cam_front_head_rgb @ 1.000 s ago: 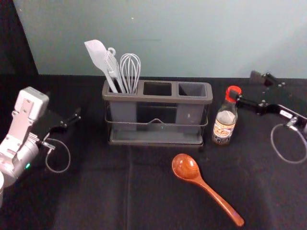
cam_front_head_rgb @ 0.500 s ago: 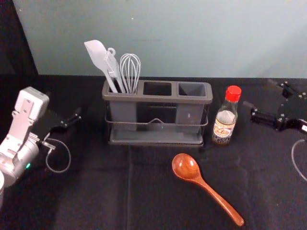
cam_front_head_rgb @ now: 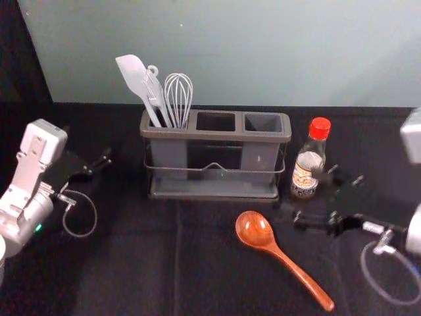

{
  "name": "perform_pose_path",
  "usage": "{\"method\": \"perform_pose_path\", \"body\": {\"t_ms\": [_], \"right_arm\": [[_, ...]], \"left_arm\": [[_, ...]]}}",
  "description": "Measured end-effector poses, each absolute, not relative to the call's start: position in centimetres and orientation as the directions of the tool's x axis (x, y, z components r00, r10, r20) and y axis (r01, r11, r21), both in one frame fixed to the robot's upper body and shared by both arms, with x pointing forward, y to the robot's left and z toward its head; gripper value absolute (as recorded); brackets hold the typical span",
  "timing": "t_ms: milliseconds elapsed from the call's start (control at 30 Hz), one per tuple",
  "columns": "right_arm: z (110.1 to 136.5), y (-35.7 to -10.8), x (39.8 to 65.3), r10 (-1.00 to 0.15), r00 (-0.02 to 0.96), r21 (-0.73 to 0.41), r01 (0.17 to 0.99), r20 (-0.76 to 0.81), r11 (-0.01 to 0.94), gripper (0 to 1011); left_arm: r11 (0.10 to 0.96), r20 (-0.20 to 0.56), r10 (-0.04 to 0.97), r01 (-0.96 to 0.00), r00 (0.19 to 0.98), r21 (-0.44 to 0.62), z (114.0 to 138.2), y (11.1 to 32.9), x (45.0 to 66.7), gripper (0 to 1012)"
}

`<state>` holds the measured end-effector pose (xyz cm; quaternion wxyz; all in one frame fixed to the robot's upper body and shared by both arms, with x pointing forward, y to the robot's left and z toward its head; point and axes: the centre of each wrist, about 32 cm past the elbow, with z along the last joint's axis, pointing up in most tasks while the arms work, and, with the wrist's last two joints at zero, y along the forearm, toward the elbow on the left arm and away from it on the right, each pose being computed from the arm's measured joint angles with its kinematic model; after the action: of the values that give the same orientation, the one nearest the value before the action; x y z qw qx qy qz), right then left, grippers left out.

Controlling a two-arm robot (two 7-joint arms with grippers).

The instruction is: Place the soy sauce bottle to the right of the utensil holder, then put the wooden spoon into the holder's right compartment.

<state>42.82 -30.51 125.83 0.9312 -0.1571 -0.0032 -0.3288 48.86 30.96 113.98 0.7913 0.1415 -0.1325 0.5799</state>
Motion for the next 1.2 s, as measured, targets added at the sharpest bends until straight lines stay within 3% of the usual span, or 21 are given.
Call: {"method": "perform_pose_path", "body": {"t_ms": [467, 1200], "right_arm": [[123.8, -25.8, 45.6, -0.593, 0.805, -0.533, 0.504, 0.004, 0.680, 1004], [122.5, -23.1, 48.5, -0.624, 0.781, -0.621, 0.501, 0.025, 0.603, 1004]], "left_arm": [[0.287, 0.374, 0.880, -0.955, 0.292, 0.070, 114.0, 31.0, 48.9, 1005], [0.287, 0.374, 0.880, -0.955, 0.292, 0.070, 114.0, 31.0, 48.9, 1005]]}}
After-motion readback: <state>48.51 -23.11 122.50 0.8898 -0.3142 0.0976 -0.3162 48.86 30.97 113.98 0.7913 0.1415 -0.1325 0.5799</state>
